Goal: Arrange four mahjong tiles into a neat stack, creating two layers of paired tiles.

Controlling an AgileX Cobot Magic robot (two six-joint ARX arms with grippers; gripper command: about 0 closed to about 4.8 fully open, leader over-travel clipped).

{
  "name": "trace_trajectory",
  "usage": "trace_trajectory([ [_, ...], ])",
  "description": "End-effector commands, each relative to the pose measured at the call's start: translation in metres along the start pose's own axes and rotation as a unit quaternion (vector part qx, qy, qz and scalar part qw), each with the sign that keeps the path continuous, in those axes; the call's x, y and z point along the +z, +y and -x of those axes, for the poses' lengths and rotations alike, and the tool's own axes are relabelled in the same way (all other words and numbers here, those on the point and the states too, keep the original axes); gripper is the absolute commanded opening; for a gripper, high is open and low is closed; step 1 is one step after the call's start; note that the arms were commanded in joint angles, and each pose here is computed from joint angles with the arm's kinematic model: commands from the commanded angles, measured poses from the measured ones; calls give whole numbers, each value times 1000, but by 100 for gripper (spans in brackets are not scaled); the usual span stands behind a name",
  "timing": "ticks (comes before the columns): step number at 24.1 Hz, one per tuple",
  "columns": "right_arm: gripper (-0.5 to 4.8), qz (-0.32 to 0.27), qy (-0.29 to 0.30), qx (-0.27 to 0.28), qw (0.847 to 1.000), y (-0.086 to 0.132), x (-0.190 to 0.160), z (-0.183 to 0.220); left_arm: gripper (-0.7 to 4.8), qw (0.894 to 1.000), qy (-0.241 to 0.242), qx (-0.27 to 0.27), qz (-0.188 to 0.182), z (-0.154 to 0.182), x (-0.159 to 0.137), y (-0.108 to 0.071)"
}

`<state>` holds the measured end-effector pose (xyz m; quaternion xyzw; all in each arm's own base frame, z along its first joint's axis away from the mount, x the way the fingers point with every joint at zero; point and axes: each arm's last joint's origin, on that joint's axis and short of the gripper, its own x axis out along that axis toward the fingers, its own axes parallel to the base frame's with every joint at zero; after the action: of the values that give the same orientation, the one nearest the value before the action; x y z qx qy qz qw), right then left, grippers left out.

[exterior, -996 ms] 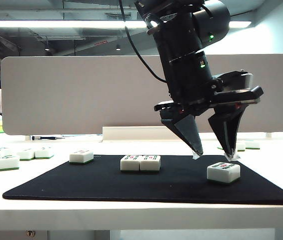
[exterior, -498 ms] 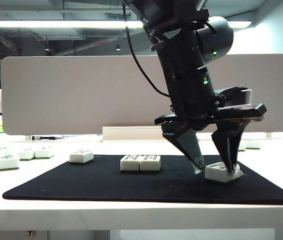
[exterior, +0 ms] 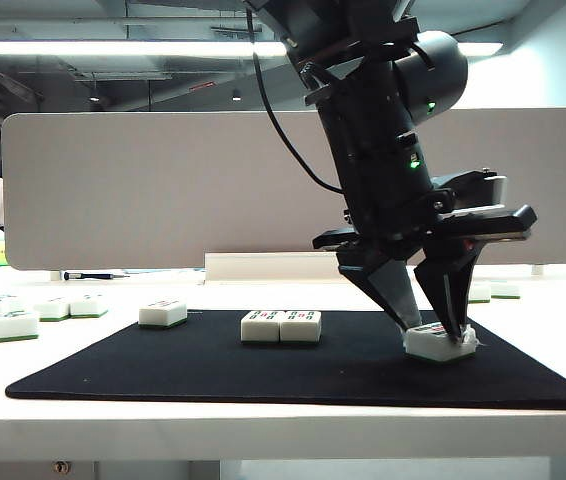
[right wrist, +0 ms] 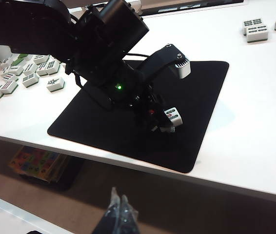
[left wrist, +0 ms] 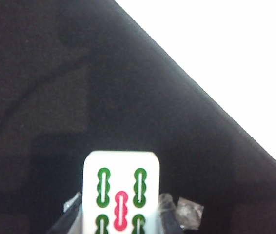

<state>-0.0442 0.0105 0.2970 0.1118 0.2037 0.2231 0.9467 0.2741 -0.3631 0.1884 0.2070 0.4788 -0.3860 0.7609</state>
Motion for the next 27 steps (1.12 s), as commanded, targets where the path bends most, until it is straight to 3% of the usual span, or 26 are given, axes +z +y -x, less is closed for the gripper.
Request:
trace_trajectory([
  [1, -1, 7, -10, 2, 1000, 1, -1, 2, 146, 1000, -15, -6, -1, 15, 8, -1],
  [4, -1, 7, -10, 2, 1000, 1, -1, 2, 147, 999, -41, 4, 5, 47, 24, 5],
  [6, -1, 7, -10, 2, 1000, 1, -1, 2, 147, 998, -46, 20, 41, 62, 30, 15],
  [9, -1, 7, -10, 2, 1000, 1, -1, 2, 147, 985, -16, 65, 160, 73, 27, 40],
  [10, -1, 7, -10, 2, 1000, 1, -1, 2, 147, 980, -6, 70, 184, 74, 24, 47],
  [11, -1, 7, -10, 2, 1000, 1, -1, 2, 147, 971, 16, 79, 225, 75, 18, 59],
  [15, -1, 7, -11, 1, 1000, 1, 0, 2, 147, 949, 30, 94, 298, 76, 11, 81],
  [19, -1, 7, -13, -14, 1000, 0, 0, 2, 147, 944, 46, 95, 312, 76, 8, 82],
  [23, -1, 7, -15, -25, 1000, -1, 0, 2, 147, 930, 62, 100, 349, 64, 5, 82],
  [27, -1, 7, -15, -25, 1000, -1, 0, 2, 147, 928, 77, 104, 350, 48, 3, 83],
])
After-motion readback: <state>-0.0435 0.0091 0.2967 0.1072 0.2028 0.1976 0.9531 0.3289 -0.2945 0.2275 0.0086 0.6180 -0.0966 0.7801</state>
